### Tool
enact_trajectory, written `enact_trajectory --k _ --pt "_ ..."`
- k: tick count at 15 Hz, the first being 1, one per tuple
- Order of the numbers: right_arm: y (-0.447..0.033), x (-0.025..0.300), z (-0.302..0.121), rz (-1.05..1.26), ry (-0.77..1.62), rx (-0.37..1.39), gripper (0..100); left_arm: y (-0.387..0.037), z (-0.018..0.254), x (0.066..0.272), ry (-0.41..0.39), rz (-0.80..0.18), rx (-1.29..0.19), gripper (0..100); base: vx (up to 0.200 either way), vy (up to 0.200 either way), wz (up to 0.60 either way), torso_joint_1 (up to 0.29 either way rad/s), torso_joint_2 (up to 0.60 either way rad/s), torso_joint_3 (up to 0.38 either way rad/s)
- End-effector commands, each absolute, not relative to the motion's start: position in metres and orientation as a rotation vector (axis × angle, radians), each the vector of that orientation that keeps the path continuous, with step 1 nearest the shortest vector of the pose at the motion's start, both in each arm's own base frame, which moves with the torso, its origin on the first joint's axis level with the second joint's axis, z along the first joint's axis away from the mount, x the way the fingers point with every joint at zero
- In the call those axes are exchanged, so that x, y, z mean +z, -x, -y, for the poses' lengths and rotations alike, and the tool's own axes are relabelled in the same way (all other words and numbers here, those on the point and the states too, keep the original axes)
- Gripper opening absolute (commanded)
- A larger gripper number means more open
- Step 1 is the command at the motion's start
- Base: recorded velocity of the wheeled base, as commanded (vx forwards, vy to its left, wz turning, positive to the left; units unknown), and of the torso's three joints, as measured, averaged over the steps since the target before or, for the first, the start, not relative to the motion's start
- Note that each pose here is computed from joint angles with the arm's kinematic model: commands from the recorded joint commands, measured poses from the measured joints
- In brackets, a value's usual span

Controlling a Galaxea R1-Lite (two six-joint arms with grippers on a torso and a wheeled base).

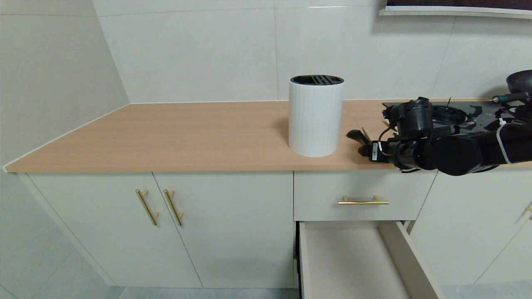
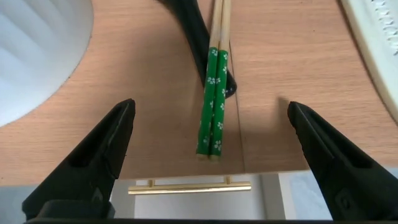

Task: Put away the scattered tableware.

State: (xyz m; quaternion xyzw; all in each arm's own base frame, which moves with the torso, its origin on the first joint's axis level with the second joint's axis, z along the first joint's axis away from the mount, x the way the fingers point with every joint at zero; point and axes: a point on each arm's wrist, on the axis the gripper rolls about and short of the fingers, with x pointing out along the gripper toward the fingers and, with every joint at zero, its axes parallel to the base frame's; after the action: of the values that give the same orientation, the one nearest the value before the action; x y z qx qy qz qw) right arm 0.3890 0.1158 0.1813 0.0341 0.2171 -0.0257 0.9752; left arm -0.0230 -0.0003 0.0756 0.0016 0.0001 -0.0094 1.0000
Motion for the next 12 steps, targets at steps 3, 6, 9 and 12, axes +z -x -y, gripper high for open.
enact_trajectory --k 3,6,9,12 --pt "-0.3908 0.1833 -0.114 -0.428 -0.075 -0.057 0 0.0229 0.0003 0.0756 -0.003 -0.002 -0.018 100 0.0 0.0 0.0 0.0 0.0 0.0" --pt "-0.3902 0.1841 -0.1138 -0.426 -0.076 -0.057 0 0.0229 0.0003 0.0756 -0.003 -0.002 -0.018 100 0.0 0.0 0.0 0.0 0.0 0.0" --pt "-0.3899 0.1847 -0.1137 -0.425 -0.076 -0.056 0 0.0229 0.0003 0.0756 -0.003 -0.002 -0.018 100 0.0 0.0 0.0 0.0 0.0 0.0" --pt "-0.3881 0.1891 -0.1124 -0.414 -0.084 -0.059 0 0.0229 0.0003 0.0756 -0.003 -0.002 -0.018 100 0.0 0.0 0.0 0.0 0.0 0.0"
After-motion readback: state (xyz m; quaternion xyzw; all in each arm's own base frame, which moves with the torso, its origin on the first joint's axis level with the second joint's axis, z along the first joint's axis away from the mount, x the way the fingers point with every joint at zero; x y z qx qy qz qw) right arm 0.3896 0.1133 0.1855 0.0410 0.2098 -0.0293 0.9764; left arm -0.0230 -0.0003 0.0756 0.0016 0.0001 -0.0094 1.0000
